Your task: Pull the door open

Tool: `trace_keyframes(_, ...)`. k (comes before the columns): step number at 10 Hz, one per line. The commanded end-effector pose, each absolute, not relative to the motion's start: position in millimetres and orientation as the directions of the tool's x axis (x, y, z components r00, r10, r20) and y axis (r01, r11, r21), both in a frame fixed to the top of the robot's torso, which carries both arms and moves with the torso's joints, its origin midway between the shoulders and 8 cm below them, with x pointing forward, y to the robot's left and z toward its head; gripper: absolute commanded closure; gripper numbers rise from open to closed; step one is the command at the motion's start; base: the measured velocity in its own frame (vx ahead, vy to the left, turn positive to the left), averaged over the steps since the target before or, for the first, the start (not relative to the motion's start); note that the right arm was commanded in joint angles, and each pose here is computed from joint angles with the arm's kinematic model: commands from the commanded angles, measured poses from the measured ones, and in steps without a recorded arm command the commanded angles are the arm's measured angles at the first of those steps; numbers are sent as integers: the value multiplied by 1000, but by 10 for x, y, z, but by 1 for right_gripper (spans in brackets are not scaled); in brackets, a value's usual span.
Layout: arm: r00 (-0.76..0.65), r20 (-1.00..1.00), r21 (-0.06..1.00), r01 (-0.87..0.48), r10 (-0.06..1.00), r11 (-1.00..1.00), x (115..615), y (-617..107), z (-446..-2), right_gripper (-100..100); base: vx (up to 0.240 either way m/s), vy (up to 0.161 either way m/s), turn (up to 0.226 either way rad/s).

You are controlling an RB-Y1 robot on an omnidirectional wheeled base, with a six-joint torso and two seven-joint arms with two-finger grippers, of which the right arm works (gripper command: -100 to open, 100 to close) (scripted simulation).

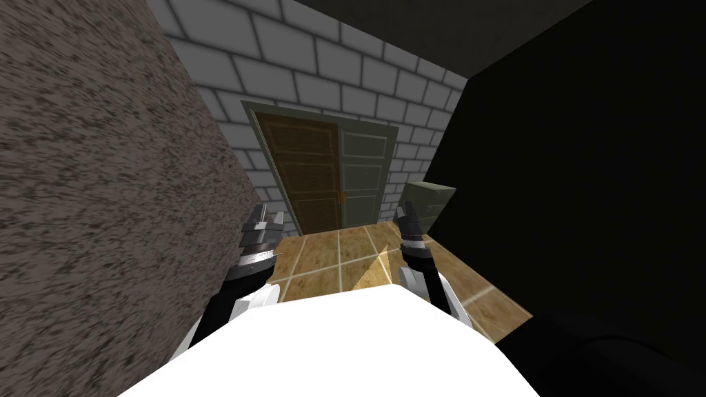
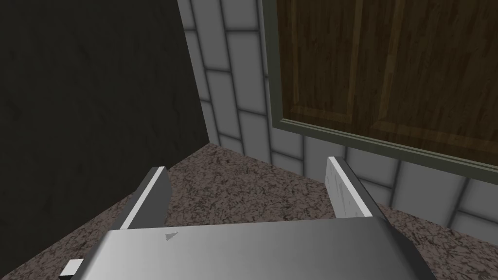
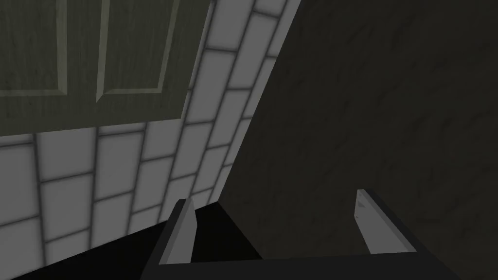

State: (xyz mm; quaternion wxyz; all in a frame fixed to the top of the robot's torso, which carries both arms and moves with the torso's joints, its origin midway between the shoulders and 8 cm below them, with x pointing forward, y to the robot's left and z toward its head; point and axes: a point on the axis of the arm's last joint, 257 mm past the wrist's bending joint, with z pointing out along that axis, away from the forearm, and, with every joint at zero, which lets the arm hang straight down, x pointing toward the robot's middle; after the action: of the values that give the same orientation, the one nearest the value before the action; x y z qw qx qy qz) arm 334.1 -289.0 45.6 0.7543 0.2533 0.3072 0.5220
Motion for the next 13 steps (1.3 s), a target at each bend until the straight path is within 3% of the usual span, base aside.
trace_keyframes(1,235,-172,720,-633,957,284,3391,-2891,369,-100,55,5,49)
trace_keyframes(13,7,105,811,-579,994,-82,3757,-2916,-400,-100,115,19,44)
